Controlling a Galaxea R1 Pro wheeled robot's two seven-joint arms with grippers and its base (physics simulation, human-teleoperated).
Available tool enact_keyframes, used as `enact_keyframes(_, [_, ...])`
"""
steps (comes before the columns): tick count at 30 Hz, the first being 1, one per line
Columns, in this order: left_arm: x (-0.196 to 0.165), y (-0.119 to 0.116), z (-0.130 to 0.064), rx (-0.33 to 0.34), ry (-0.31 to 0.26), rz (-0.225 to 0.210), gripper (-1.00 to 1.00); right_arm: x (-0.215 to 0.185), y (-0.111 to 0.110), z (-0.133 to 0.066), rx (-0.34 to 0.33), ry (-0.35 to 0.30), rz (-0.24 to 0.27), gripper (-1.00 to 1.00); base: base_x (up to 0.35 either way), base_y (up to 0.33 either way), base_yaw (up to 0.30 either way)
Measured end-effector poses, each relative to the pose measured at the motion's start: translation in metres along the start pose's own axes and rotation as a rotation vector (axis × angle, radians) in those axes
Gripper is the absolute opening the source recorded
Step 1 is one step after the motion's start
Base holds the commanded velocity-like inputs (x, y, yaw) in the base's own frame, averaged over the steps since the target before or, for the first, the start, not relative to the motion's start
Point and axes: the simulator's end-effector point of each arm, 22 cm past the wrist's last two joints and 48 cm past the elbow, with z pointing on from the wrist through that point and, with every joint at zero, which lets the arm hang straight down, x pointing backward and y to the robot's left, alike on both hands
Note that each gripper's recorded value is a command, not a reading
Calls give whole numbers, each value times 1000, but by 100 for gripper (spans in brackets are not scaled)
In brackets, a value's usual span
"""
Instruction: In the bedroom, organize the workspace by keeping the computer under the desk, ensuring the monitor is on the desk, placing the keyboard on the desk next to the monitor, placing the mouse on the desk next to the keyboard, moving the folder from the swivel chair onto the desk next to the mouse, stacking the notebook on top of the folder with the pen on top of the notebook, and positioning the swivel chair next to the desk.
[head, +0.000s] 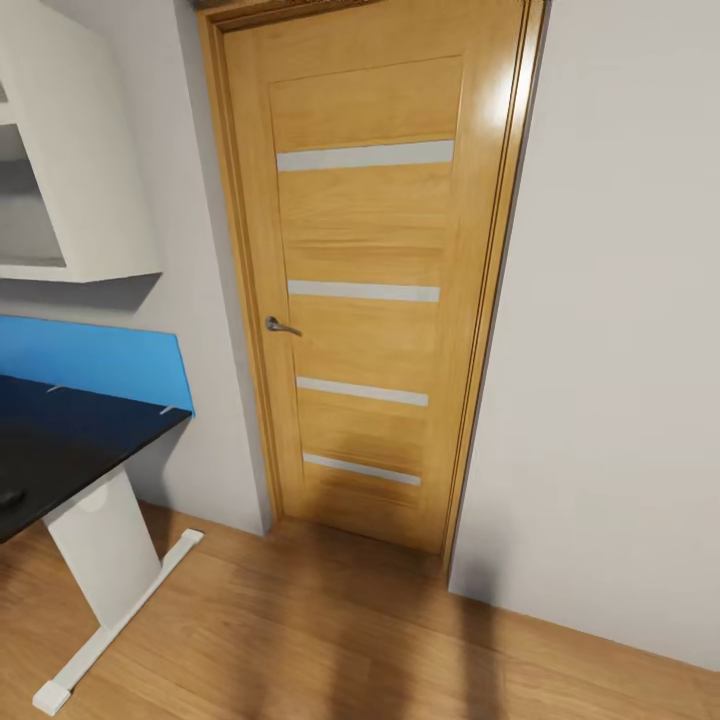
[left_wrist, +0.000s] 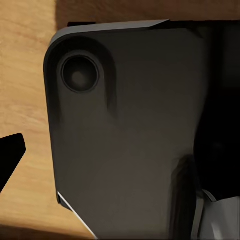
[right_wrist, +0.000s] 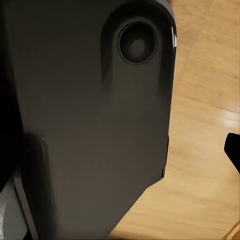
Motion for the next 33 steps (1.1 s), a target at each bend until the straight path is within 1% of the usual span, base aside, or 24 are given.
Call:
enact_keyframes(6, [0,0,-9,0,0,0,100,1,1,-9,0,0,1,100,0,0,0])
enact_keyframes(14, [0,0,-21,-2,0,0,100,-7,1,-21,1,-21,4,100,0,0,0])
enact_keyframes(16, [0,0,-24,-3,0,0,100,-11,0,-24,3,-34,4,100,0,0,0])
enact_keyframes(19, [0,0,-28,-4,0,0,100,-22,-1,-28,4,-72,4,100,0,0,0])
enact_keyframes(21, [0,0,-31,-4,-2,-1,100,-33,-2,-32,6,-114,4,100,0,0,0])
enact_keyframes(25, [-1,2,-36,-7,-5,-8,100,-61,-9,-42,16,-223,3,100,0,0,0])
enact_keyframes(28, [-3,2,-40,-8,-10,-10,100,-70,-17,-48,27,-255,2,100,0,0,58])
enact_keyframes(30, [-10,1,-43,-8,-24,-10,100,-80,-24,-53,37,-281,0,100,0,0,158])
enact_keyframes(32, [-24,1,-45,-8,-54,-11,100,-91,-30,-58,44,-307,-1,100,0,0,204])
enact_keyframes(33, [-50,2,-48,-8,-110,-11,100,-105,-36,-63,53,-338,0,100,0,0,229])
